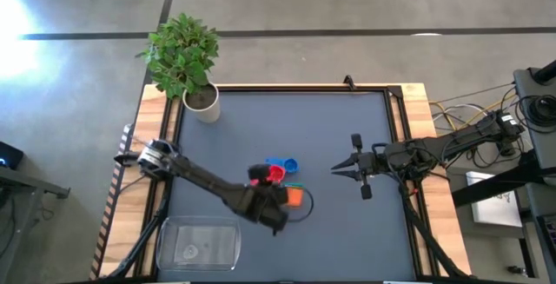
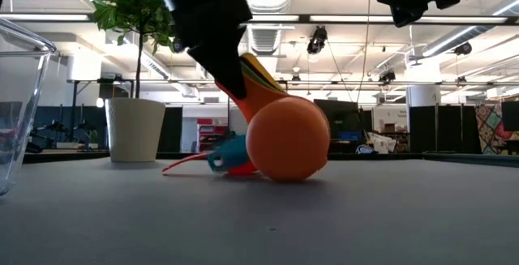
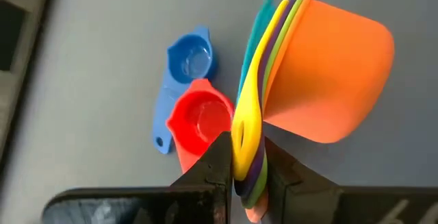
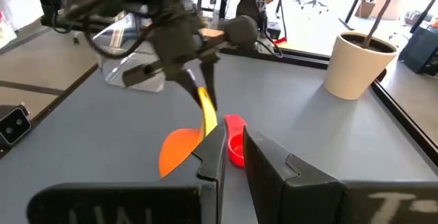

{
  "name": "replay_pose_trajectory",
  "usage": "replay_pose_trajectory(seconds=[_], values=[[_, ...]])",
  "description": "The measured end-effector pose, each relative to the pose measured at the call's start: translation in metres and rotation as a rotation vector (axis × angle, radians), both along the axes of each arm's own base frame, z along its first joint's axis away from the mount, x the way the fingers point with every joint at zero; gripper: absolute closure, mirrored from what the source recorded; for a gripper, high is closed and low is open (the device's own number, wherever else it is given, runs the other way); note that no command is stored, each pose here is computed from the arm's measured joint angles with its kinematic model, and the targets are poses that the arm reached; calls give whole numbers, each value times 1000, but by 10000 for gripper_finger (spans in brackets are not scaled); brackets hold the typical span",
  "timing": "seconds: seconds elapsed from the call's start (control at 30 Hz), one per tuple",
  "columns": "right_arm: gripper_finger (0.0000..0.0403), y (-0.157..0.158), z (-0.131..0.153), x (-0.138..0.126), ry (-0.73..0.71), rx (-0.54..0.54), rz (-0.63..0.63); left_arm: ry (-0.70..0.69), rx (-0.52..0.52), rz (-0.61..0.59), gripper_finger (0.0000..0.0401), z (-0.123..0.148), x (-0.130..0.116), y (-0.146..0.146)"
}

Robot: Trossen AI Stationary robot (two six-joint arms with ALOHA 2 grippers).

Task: Nest measuring cups in basket
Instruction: Put the stacked measuring cups into the bin

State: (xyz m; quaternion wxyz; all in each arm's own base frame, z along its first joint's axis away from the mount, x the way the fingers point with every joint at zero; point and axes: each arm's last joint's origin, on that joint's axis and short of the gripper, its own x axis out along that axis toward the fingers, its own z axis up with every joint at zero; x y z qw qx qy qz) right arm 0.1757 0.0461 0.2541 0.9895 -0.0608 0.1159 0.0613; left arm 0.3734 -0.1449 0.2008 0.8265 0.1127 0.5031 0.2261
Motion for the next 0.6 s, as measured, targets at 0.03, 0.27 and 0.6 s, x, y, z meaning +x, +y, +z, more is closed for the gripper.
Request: replay_pose_trajectory(seconds=[0.03,0.27,0.6], values=[[362,0,0,0,-3,4,-1,-3,32,-8,386,-4,-1,-5],[362,0,3,1,-25,34,-7,-37,233,-62,386,-28,-9,-38],[362,0,2,1,-20,56,-13,-68,363,-99,386,-44,-16,-58]])
